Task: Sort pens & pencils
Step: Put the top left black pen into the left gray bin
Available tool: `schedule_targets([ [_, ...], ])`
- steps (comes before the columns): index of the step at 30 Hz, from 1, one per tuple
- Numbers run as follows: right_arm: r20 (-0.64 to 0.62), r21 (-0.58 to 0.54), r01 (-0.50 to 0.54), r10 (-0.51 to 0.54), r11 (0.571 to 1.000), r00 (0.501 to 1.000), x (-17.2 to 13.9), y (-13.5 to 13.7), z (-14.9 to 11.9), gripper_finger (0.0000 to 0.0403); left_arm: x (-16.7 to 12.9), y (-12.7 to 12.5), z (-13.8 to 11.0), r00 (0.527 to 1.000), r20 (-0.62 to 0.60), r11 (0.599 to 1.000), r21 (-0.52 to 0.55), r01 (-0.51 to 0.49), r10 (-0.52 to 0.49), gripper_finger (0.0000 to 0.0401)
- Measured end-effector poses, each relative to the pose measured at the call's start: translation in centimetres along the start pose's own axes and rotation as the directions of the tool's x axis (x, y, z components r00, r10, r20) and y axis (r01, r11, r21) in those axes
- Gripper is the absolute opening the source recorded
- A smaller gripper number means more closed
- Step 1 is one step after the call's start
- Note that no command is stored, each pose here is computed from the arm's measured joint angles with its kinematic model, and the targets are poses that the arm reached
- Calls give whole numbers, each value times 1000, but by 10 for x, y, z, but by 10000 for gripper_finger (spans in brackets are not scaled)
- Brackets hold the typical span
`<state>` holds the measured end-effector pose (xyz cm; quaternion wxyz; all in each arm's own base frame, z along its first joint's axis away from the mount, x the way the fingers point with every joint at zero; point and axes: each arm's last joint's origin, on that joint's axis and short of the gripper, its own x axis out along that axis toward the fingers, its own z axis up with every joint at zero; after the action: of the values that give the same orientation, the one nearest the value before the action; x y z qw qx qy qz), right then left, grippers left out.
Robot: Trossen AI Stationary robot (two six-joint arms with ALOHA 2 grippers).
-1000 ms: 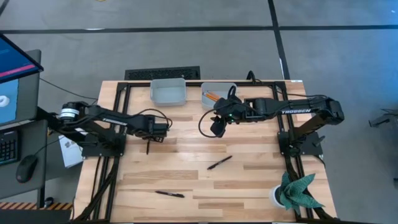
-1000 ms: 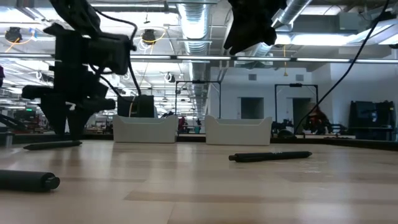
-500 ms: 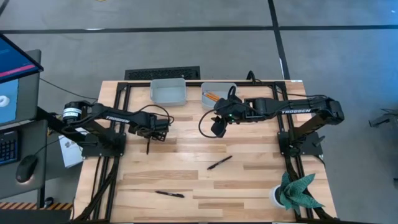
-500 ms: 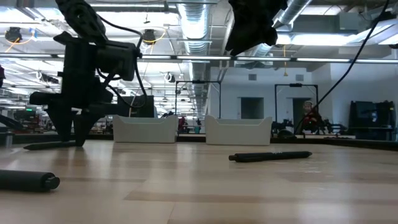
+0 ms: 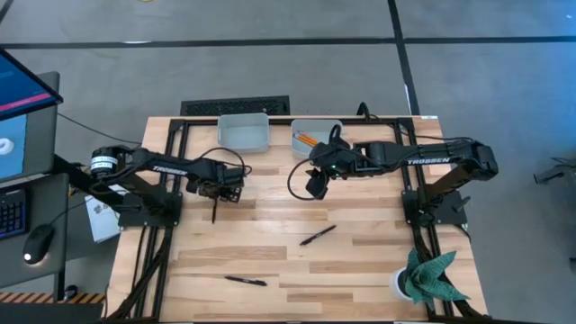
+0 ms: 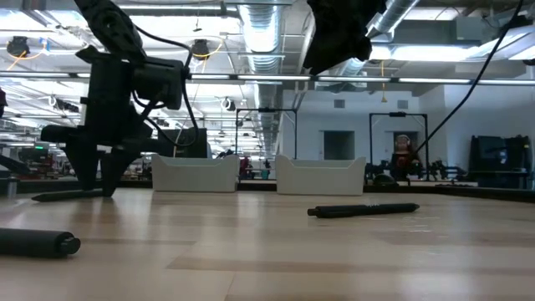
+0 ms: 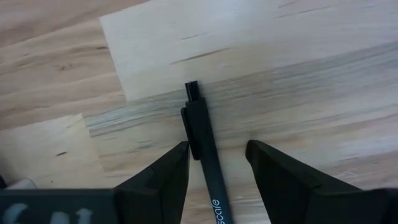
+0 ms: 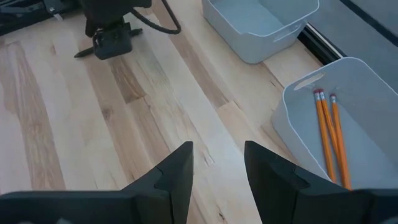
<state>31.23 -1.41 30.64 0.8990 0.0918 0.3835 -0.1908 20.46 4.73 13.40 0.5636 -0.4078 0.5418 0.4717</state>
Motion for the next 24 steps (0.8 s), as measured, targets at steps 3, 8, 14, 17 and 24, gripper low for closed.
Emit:
schedule_targets([
  [3, -3, -1, 0, 0, 1000, 1000, 0, 0, 0, 164, 0, 1, 2, 1000, -11, 1000, -18, 7, -7, 167],
  [8, -4, -9, 1, -1, 1000, 1000, 0, 0, 0, 166, 0, 2, 3, 1000, -14, 1000, -27, 0, 0, 167],
  [14, -4, -11, 1, -1, 1000, 1000, 0, 0, 0, 165, 0, 2, 3, 1000, -7, 996, -93, -10, 10, 167],
  [17, -5, -12, 1, -1, 1000, 1000, 0, 0, -1, 164, 0, 3, 3, 1000, -7, 996, -90, -12, 11, 167],
  [24, -6, -11, -2, 2, 1000, 1000, 0, 0, -1, 166, 0, 3, 3, 1000, -11, 996, -83, -11, 10, 167],
])
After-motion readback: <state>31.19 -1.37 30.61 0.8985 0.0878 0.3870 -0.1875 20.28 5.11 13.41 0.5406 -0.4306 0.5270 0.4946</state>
